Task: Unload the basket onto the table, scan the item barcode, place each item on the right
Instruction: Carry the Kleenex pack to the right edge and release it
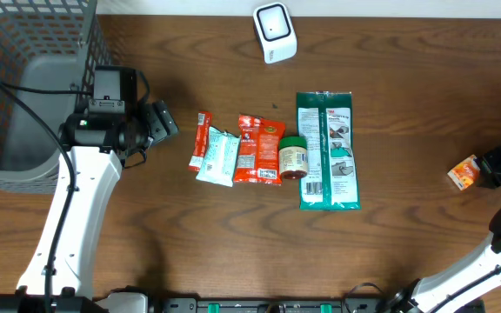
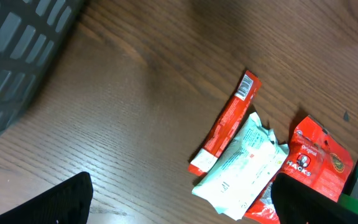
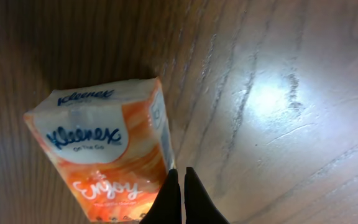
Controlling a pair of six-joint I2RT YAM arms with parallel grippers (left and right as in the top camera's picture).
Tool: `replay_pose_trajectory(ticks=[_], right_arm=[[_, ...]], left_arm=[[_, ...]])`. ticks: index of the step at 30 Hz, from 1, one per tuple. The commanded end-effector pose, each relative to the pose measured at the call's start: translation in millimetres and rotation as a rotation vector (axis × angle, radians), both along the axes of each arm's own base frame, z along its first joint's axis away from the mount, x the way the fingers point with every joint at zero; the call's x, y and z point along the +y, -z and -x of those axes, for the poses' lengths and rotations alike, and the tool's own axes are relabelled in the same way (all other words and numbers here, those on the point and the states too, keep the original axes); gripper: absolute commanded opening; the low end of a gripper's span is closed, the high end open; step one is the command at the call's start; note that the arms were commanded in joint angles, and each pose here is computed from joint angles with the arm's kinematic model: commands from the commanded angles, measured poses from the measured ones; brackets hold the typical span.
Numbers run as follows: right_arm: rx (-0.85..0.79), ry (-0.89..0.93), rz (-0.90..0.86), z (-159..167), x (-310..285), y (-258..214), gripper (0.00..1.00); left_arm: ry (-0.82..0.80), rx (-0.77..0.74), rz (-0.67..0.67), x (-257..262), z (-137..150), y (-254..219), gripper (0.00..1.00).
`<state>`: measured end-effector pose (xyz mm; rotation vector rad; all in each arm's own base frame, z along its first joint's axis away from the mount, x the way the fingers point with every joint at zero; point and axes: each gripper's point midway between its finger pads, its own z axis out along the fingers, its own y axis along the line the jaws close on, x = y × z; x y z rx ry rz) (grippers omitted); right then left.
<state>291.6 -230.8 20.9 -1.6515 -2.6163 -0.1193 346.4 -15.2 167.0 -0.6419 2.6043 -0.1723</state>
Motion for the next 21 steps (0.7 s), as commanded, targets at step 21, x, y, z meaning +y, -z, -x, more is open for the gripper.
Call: replay_pose_trajectory(ticks=[21], right_arm=[[-0.088, -0.387, 0.026, -59.9, 71.9, -12.8, 0.02]], left_arm=[[0.007, -0.004, -0.019, 3.1, -1.9, -2.3, 0.92]])
